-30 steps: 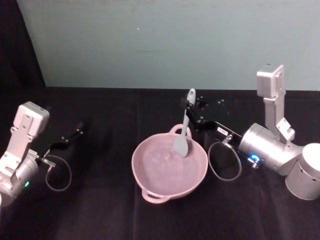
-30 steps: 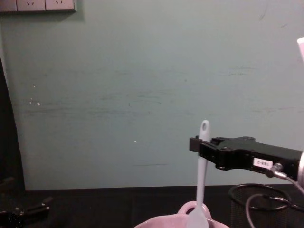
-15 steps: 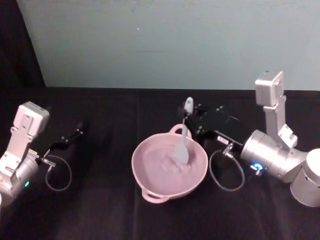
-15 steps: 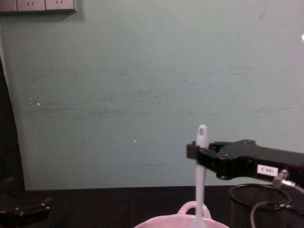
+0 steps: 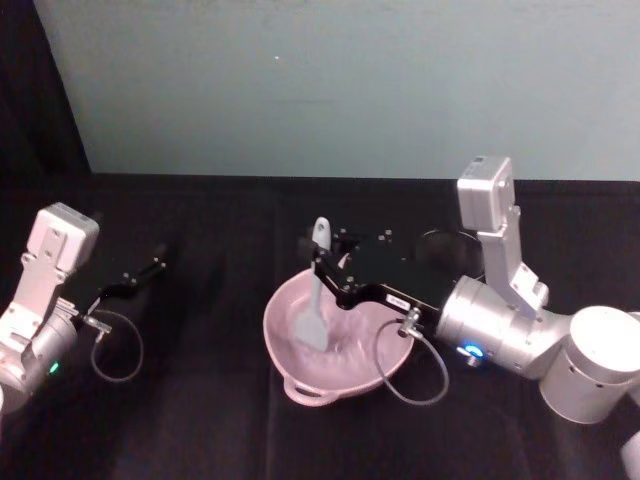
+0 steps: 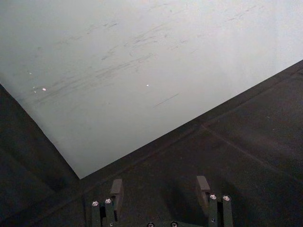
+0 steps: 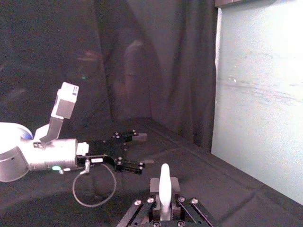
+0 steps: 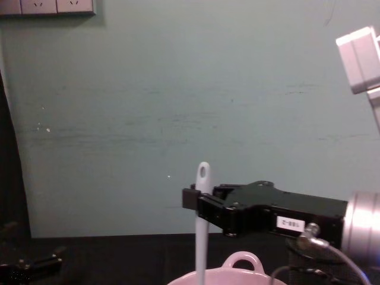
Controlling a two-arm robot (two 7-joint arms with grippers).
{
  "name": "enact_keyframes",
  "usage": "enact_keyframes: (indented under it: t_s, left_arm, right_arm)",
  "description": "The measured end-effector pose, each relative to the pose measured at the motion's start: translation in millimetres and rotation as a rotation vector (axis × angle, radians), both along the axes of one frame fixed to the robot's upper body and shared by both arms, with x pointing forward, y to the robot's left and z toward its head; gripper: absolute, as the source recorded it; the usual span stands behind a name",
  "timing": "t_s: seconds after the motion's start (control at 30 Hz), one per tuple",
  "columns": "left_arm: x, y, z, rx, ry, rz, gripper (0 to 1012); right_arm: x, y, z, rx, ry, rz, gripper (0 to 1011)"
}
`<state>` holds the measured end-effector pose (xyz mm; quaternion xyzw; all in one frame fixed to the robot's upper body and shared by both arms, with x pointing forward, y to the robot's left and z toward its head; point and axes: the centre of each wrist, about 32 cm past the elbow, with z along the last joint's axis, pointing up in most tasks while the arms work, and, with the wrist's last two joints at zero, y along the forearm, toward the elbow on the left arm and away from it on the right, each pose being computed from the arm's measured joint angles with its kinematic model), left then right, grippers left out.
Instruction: Use the one hand to pick up the spoon and stir the clear water in the bowl.
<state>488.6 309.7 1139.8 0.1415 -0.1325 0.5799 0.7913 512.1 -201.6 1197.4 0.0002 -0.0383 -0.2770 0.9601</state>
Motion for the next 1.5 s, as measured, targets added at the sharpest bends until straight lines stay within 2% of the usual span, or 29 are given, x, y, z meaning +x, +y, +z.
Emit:
enact_keyframes:
  t_s: [0.23, 0.4, 0.53, 0.63, 0.93, 1.2, 1.5]
  left_arm:
    - [0.0, 0.0, 0.0, 0.0, 0.0, 0.0, 1005]
    - [0.0, 0.0, 0.0, 0.0, 0.0, 0.0, 1005]
    - [0.0, 0.0, 0.0, 0.0, 0.0, 0.0, 1005]
    - [0.0, 0.0, 0.0, 0.0, 0.0, 0.0, 1005]
    - [0.0, 0.0, 0.0, 0.0, 0.0, 0.0, 1005]
    - [0.0, 0.0, 0.0, 0.0, 0.0, 0.0, 1005]
    - [0.0, 0.0, 0.0, 0.0, 0.0, 0.0, 1005]
  right_arm:
    - [8.1, 10.6, -3.8, 0.021, 0.012, -0.004, 116]
    - [14.8, 13.4, -7.5, 0.019, 0.021, -0.064, 117]
    - [18.8, 9.0, -8.7, 0.01, 0.012, -0.125, 116]
    - [20.8, 0.7, -8.9, 0.005, -0.004, -0.178, 116]
    - [17.3, -19.2, -8.2, -0.008, -0.026, -0.235, 116]
    - [7.4, -24.0, -4.5, -0.037, -0.055, -0.219, 116]
    - [-6.8, -9.2, -1.6, -0.058, -0.064, -0.089, 117]
